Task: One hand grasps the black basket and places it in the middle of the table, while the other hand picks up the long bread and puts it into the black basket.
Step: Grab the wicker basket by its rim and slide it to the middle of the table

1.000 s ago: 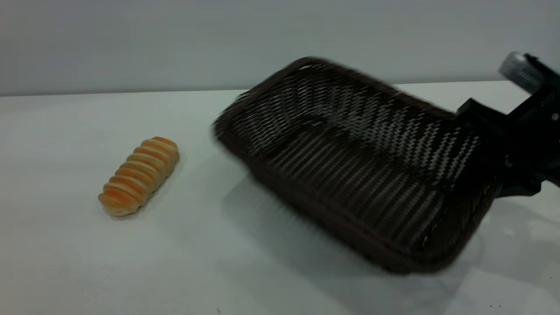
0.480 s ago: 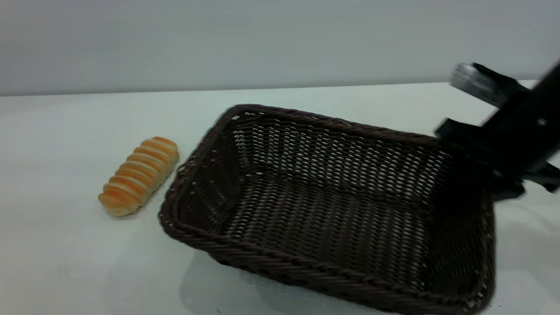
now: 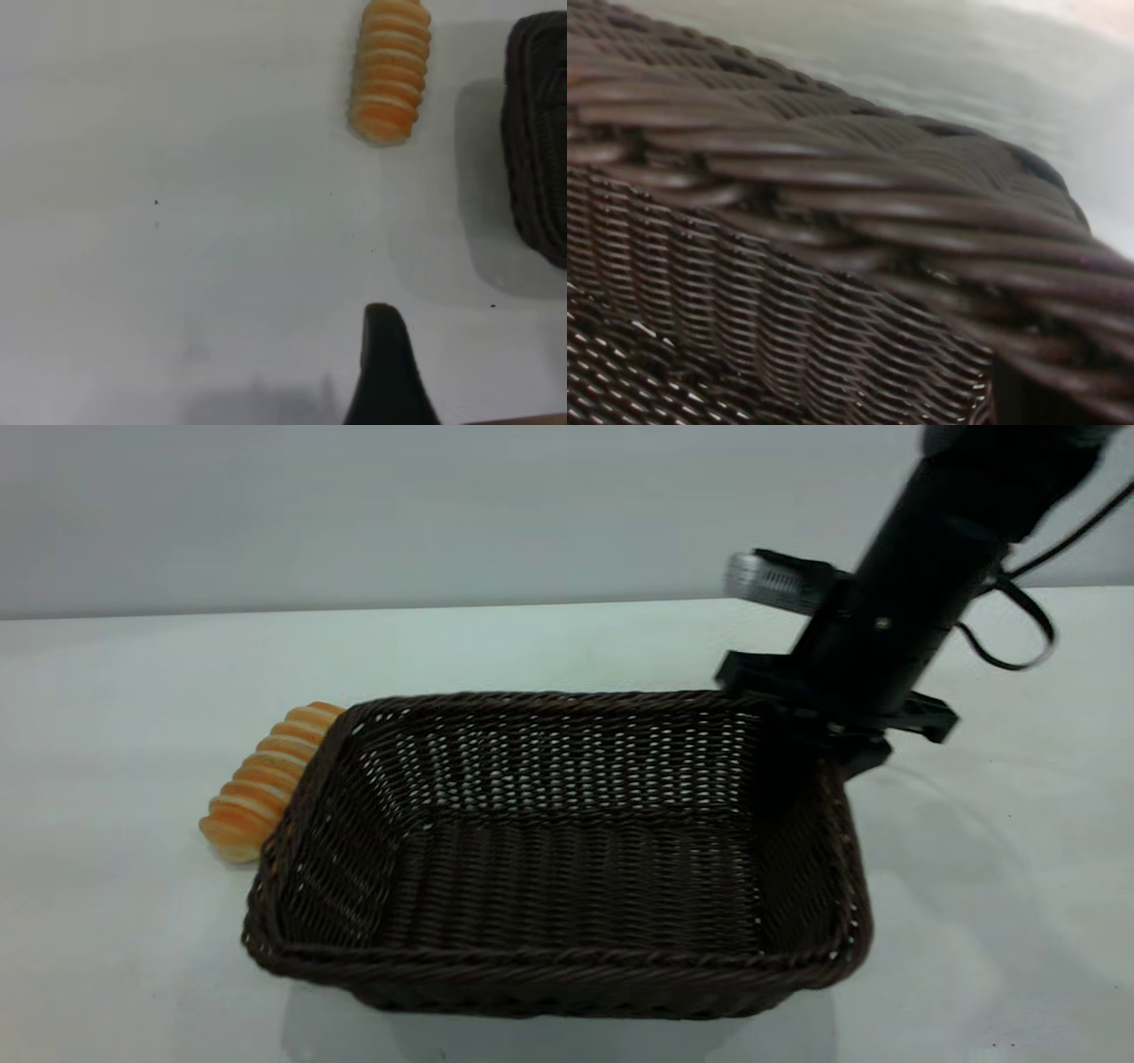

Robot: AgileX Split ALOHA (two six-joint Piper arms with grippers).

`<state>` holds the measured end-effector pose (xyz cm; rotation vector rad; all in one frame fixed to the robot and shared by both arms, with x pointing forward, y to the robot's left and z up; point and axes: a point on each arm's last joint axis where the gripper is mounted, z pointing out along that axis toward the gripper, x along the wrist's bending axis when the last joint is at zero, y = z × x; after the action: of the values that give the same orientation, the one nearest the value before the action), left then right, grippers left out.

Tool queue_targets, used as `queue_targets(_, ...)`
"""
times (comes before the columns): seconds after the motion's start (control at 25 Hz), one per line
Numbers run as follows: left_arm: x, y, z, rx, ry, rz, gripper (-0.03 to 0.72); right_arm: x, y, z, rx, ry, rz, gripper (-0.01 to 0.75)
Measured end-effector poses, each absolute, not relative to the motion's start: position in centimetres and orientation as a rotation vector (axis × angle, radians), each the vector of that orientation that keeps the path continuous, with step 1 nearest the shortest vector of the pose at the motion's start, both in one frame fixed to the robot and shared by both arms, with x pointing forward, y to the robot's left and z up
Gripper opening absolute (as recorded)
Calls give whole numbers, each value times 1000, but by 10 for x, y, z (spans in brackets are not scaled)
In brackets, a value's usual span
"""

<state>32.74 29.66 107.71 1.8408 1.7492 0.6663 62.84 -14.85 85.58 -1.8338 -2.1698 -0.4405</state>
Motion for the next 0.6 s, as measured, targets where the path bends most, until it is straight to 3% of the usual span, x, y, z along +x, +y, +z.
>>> queue_targets(0.24, 327, 297, 1077, 1842, 1751, 665, 539, 642, -138, 862, -1772, -2216, -439, 186)
queue_targets(0.6, 327, 297, 1077, 1843, 1750, 665, 539, 653, -138, 879, -1724, -2294, -422, 504)
